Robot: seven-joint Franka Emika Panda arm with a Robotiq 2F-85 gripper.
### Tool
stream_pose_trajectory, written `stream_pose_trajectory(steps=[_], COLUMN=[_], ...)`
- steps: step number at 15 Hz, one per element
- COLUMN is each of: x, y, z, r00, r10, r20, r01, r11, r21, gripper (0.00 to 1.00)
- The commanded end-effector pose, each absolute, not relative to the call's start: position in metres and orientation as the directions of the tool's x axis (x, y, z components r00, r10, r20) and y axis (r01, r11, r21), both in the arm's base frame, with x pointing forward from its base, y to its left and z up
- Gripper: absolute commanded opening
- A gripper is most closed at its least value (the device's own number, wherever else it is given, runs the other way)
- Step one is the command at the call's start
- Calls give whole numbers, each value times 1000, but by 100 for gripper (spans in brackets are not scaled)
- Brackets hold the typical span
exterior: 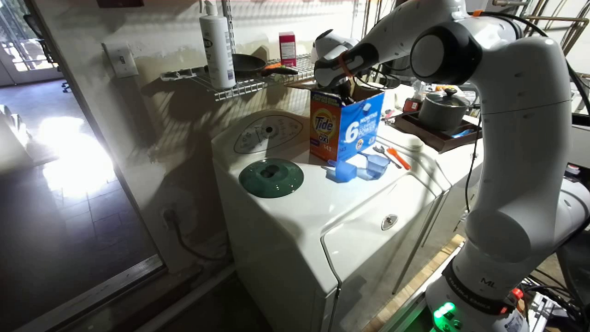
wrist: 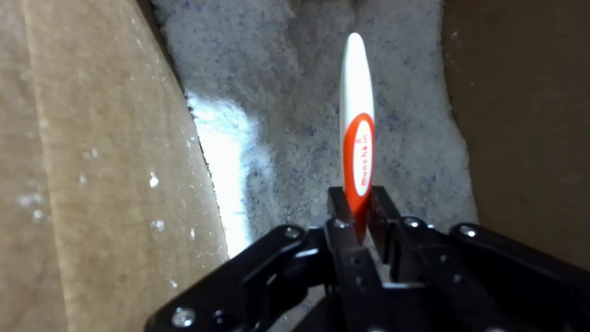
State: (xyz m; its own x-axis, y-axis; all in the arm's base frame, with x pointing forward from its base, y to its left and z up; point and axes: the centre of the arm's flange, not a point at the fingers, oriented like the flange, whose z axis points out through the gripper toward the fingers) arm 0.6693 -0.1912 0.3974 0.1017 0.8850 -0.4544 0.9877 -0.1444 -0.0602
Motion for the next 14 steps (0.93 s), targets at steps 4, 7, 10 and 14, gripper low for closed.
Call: stream_pose_trajectory(steps=[4, 7, 10, 14], x=[691, 693, 693, 694], y=[-180, -179, -179, -178], z=[344, 339, 336, 332], r00=[48, 43, 39, 38], r10=[923, 935, 941, 946], r20=[-381, -353, -336, -321], r01=[988, 987, 988, 988], r11=[-100, -93, -87, -84], r21=[-116, -128, -130, -132], gripper=[4, 4, 4, 4])
